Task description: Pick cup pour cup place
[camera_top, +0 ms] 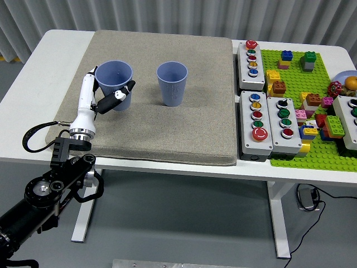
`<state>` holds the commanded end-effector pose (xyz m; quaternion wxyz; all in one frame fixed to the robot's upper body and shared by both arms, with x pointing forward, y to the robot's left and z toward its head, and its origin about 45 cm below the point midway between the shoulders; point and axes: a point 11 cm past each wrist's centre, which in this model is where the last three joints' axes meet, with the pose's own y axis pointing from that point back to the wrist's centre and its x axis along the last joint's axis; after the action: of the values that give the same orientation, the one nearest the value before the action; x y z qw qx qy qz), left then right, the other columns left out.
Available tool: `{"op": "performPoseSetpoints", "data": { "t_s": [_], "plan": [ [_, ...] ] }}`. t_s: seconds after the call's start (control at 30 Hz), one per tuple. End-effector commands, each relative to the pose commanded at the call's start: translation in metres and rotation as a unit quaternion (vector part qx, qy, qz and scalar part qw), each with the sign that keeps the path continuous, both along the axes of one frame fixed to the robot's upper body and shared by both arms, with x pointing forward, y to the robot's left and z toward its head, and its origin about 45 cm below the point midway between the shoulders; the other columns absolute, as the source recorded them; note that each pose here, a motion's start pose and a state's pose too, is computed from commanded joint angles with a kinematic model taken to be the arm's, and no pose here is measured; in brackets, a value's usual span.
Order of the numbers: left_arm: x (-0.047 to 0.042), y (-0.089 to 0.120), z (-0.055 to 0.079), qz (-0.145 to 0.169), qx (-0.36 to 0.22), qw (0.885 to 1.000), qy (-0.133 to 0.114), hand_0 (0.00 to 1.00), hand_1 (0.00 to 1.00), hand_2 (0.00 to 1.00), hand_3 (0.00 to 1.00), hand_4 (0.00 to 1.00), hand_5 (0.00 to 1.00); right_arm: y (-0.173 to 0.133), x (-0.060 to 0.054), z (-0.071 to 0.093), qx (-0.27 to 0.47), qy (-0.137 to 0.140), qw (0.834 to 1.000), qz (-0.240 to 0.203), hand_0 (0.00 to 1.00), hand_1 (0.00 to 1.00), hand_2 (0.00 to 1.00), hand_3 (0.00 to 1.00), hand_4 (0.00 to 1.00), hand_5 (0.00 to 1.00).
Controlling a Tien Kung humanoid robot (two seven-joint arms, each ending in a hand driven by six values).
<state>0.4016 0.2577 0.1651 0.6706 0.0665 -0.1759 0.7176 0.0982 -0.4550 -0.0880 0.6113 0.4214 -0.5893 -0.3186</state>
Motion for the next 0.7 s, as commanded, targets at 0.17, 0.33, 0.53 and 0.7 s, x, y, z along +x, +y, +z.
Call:
{"op": "performPoseSetpoints", "data": {
  "t_s": [0.17,0.33,0.53,0.7],
  "plan": [
    [-0.0012,-0.002,-0.016,0.004,0.004,1.0,0.021,0.505,0.503,0.536,0.524,0.814,0.312,0.001,0.0,0.0,0.0,0.001,1.0,0.001,0.692,0.661,0.602,0.597,0.002,0.246],
    [-0.0004,-0.007,-0.022,0.004,0.005,1.0,0.029,0.509,0.503,0.537,0.523,0.815,0.319,0.001,0.0,-0.001,0.001,0.001,1.0,0.0,0.692,0.661,0.602,0.597,0.002,0.248],
    [-0.0004,-0.011,-0.022,-0.001,0.005,1.0,0.027,0.516,0.51,0.539,0.524,0.812,0.327,0.002,0.001,0.0,0.001,0.001,1.0,0.001,0.692,0.661,0.602,0.598,0.002,0.249],
    [-0.0024,-0.012,-0.026,-0.003,0.001,0.999,0.033,0.528,0.521,0.554,0.544,0.811,0.33,0.002,0.0,-0.001,0.002,0.002,1.0,0.0,0.691,0.661,0.602,0.598,0.002,0.246]
  ]
}}
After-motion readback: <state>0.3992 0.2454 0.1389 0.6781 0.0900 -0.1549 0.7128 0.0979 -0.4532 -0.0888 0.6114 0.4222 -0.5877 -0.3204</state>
